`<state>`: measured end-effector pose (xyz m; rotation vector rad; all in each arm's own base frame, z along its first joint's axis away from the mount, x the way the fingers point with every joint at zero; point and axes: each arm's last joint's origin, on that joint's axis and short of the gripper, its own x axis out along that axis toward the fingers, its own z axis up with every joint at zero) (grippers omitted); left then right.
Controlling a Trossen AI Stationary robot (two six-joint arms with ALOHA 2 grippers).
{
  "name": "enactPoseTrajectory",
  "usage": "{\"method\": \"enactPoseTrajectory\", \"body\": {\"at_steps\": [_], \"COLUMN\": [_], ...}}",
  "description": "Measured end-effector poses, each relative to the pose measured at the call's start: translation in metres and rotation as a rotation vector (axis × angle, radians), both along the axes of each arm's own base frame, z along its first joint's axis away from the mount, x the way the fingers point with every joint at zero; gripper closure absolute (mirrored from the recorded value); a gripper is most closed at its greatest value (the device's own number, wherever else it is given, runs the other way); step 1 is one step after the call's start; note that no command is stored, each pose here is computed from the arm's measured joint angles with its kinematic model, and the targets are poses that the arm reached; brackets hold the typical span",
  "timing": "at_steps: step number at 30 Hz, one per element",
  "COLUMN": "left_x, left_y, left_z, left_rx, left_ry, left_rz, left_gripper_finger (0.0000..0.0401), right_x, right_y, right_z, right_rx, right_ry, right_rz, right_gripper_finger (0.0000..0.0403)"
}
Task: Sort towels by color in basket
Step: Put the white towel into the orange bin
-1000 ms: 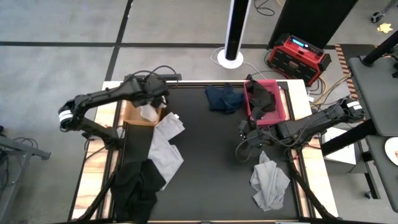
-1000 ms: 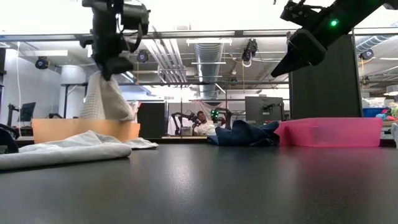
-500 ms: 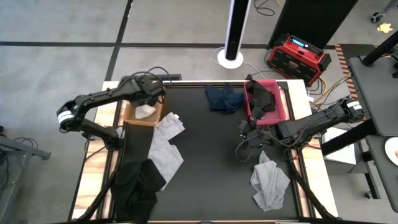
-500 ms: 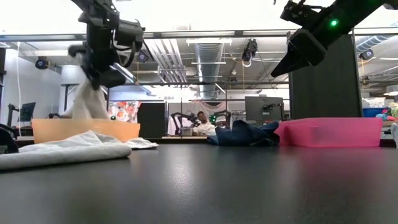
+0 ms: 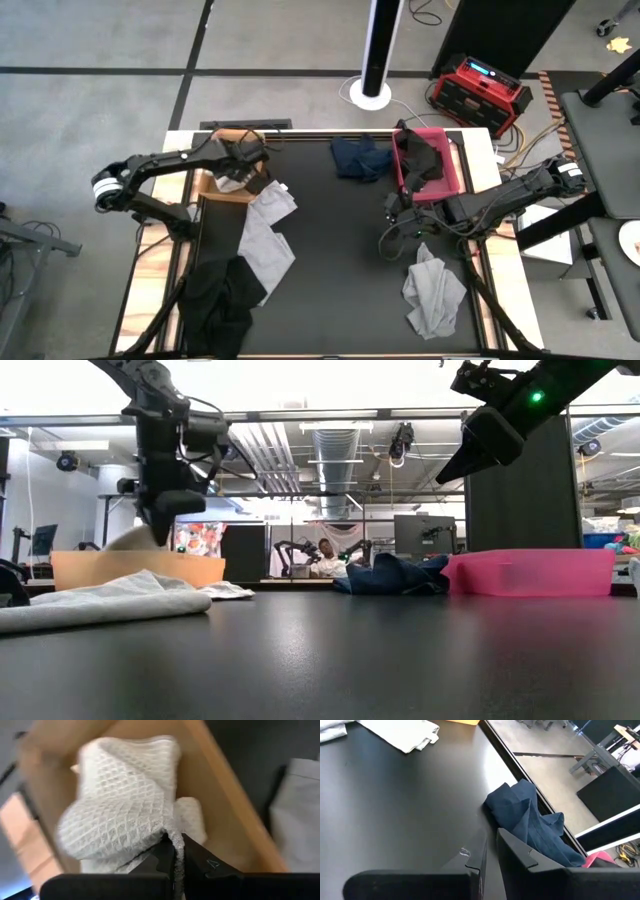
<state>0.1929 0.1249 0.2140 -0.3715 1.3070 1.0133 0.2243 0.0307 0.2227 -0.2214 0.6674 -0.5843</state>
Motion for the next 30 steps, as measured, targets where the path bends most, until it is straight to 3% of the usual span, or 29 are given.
{"method": "enactPoseTrajectory", "body": {"at_steps": [6, 18, 30], "left_x": [0.006, -0.008, -0.027], "left_y": [-0.003, 0.02, 0.025], "left_z": [-0.001, 0.001, -0.018], "left_rx": [-0.154, -0.035, -0.102], "left_ry": [-0.099, -0.033, -0.002], "left_rz": [-0.128, -0.035, 0.03], "left_gripper_finger": [0.0401, 0.0401, 0.0401], "right_x": [0.0, 0.0, 0.0], "right_y": [0.0, 0.0, 0.0], "right_z": [0.0, 0.0, 0.0], "right_rx": [0.001, 0.007, 0.008], "right_ry": [-0.001, -0.006, -0.007], "right_rz": [-0.001, -0.005, -0.006], "right_gripper_finger": [0.0367, 0.0367, 0.0367]}}
